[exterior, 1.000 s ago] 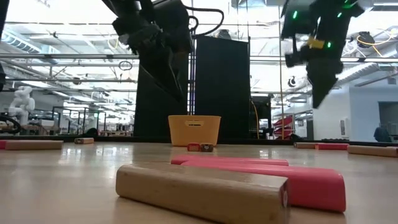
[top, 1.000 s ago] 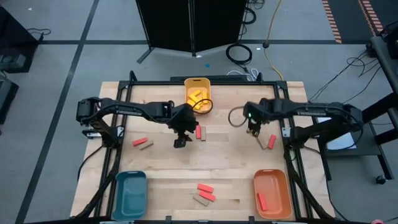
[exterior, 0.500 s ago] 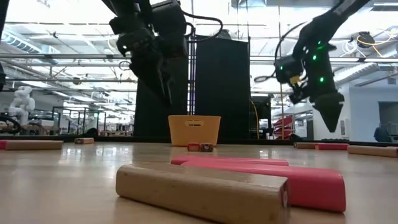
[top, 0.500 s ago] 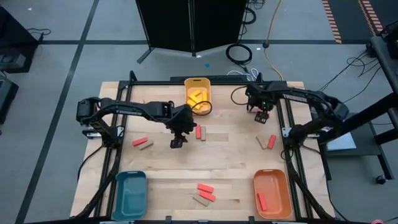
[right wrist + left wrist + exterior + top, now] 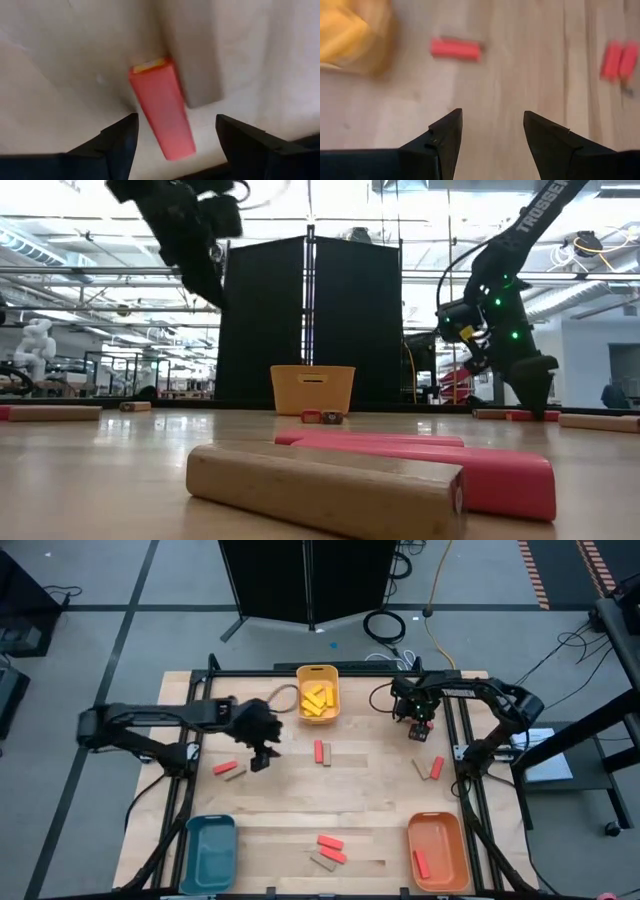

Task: Sort blocks
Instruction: Put the orange block into the orange bin

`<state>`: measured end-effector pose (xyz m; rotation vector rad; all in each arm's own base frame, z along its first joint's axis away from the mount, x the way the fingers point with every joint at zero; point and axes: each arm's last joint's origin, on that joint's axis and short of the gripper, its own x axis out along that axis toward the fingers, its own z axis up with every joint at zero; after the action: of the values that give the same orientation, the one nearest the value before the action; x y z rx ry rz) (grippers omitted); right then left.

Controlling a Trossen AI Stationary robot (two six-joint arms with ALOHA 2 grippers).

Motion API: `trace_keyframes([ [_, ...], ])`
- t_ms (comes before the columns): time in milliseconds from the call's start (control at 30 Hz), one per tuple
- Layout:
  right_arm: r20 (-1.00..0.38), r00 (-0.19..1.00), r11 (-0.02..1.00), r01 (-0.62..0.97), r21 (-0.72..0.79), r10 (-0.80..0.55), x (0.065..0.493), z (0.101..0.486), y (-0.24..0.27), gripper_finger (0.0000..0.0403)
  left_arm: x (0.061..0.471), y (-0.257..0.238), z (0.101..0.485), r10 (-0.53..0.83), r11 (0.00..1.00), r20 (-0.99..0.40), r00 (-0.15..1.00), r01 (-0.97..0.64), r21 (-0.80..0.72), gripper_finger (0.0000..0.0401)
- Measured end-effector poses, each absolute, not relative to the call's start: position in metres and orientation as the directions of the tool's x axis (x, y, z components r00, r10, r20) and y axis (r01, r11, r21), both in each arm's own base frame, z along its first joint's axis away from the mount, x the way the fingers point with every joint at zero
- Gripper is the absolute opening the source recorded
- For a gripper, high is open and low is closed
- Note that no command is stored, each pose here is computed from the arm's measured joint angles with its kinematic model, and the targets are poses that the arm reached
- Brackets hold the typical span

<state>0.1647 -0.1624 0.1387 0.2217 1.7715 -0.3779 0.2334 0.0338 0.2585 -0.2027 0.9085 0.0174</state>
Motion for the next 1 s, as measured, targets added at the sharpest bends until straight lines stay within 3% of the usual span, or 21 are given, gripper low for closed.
trace_keyframes([
  [100, -0.969, -0.243, 0.931, 0.339, -0.134, -0.051, 0.164, 0.133, -0.162, 0.0253, 0.216, 0.026, 0.260, -0.012, 0.975, -0.676, 0.736, -0.142, -0.172, 0.0207],
  [233, -0.968, -0.250, 0.936, 0.336, -0.102, -0.016, 0.165, 0.127, -0.161, 0.0233, 0.204, 0.014, 0.257, 0.052, 0.979, -0.346, 0.937, -0.117, -0.169, 0.0207],
  [367, -0.967, -0.254, 0.939, 0.336, -0.080, 0.008, 0.166, 0.123, -0.161, 0.0162, 0.195, 0.006, 0.248, 0.076, 0.992, 0.090, 0.993, -0.066, -0.104, 0.0207],
  [467, -0.968, -0.248, 0.938, 0.340, -0.060, 0.028, 0.165, 0.123, -0.160, 0.0094, 0.185, 0.004, 0.236, 0.080, 0.995, 0.288, 0.954, -0.057, -0.087, 0.0207],
  [567, -0.965, -0.261, 0.936, 0.347, -0.058, 0.037, 0.164, 0.126, -0.158, 0.0053, 0.178, 0.004, 0.224, 0.078, 0.993, 0.339, 0.938, -0.043, -0.112, 0.0207],
  [700, -0.959, -0.279, 0.927, 0.369, -0.058, 0.051, 0.158, 0.133, -0.153, 0.0052, 0.180, 0.004, 0.212, 0.080, 0.990, 0.287, 0.954, -0.042, -0.137, 0.0207],
  [800, -0.952, -0.297, 0.915, 0.401, -0.052, 0.076, 0.151, 0.142, -0.147, 0.0052, 0.182, 0.004, 0.217, 0.086, 0.990, 0.323, 0.943, -0.044, -0.135, 0.0207],
  [1000, -0.972, -0.232, 0.872, 0.482, -0.086, 0.032, 0.151, 0.162, -0.138, 0.0059, 0.184, 0.004, 0.223, 0.069, 0.994, 0.340, 0.938, -0.035, -0.105, 0.0207],
])
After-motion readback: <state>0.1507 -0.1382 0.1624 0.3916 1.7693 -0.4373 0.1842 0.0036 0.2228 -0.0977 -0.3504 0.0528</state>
